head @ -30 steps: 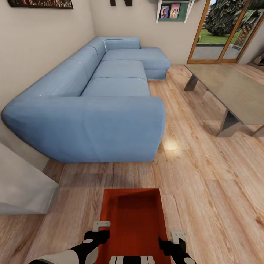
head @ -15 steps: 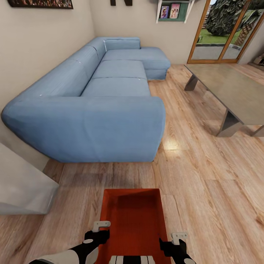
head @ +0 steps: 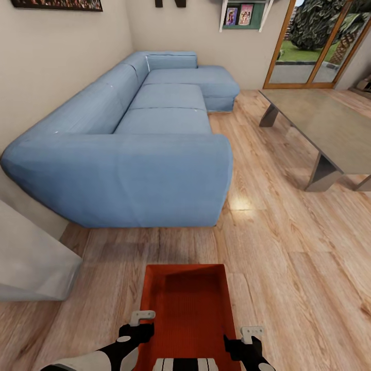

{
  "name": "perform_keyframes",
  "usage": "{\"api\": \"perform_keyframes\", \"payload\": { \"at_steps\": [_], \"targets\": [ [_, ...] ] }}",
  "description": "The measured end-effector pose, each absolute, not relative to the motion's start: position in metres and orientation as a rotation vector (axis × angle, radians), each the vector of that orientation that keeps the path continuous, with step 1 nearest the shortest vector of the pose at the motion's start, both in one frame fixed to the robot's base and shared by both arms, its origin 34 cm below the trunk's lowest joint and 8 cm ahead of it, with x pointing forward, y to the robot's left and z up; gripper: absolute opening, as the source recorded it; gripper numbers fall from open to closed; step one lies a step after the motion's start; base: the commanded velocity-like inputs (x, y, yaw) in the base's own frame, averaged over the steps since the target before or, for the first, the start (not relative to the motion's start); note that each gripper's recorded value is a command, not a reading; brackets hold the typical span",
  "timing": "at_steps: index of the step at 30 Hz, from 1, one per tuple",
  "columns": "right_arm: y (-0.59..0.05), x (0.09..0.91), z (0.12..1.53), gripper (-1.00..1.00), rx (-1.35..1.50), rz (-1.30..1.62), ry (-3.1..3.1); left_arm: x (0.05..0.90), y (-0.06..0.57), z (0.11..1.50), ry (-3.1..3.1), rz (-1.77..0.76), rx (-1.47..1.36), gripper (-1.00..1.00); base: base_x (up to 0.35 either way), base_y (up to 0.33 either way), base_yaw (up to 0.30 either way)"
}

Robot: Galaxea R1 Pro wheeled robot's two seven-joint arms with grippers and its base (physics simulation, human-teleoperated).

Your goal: Move the two storage containers from the living room to the garage. In the garage, place one container on the floor and stack the other container on top of it (either order is fine).

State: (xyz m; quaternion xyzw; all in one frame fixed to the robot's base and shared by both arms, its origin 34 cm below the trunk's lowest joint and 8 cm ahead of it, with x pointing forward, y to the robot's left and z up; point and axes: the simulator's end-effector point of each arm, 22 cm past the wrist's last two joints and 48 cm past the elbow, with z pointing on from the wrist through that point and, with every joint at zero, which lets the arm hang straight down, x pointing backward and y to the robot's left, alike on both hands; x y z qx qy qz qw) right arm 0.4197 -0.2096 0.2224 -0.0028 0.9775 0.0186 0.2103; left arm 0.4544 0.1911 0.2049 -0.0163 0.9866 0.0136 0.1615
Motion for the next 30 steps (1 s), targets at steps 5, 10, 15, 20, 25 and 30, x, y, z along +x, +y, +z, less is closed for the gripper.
{"api": "perform_keyframes", "payload": {
  "at_steps": [5, 10, 15, 20, 25, 30],
  "targets": [
    [-0.21, 0.416, 0.221, 1.0, -0.008, 0.05, 2.725, 0.455, 0.191, 0.205, 2.816, 0.039, -0.047, 1.0, 0.0, 0.0, 0.0],
    [-0.21, 0.403, 0.216, 1.0, -0.011, 0.048, 2.755, 0.455, 0.191, 0.205, 2.816, 0.039, -0.047, 1.0, 0.0, 0.0, 0.0],
    [-0.21, 0.397, 0.214, 1.0, -0.014, 0.048, 2.768, 0.455, 0.191, 0.205, 2.816, 0.039, -0.049, 1.0, 0.0, 0.0, 0.0],
    [-0.21, 0.396, 0.213, 1.0, -0.015, 0.048, 2.772, 0.455, 0.191, 0.205, 2.816, 0.039, -0.049, 1.0, 0.0, 0.0, 0.0],
    [-0.21, 0.396, 0.213, 1.0, -0.016, 0.048, 2.772, 0.455, 0.191, 0.205, 2.816, 0.039, -0.049, 1.0, 0.0, 0.0, 0.0],
    [-0.21, 0.396, 0.213, 1.0, -0.016, 0.048, 2.771, 0.455, 0.191, 0.205, 2.815, 0.039, -0.049, 1.0, 0.0, 0.0, 0.0]
  ]
}}
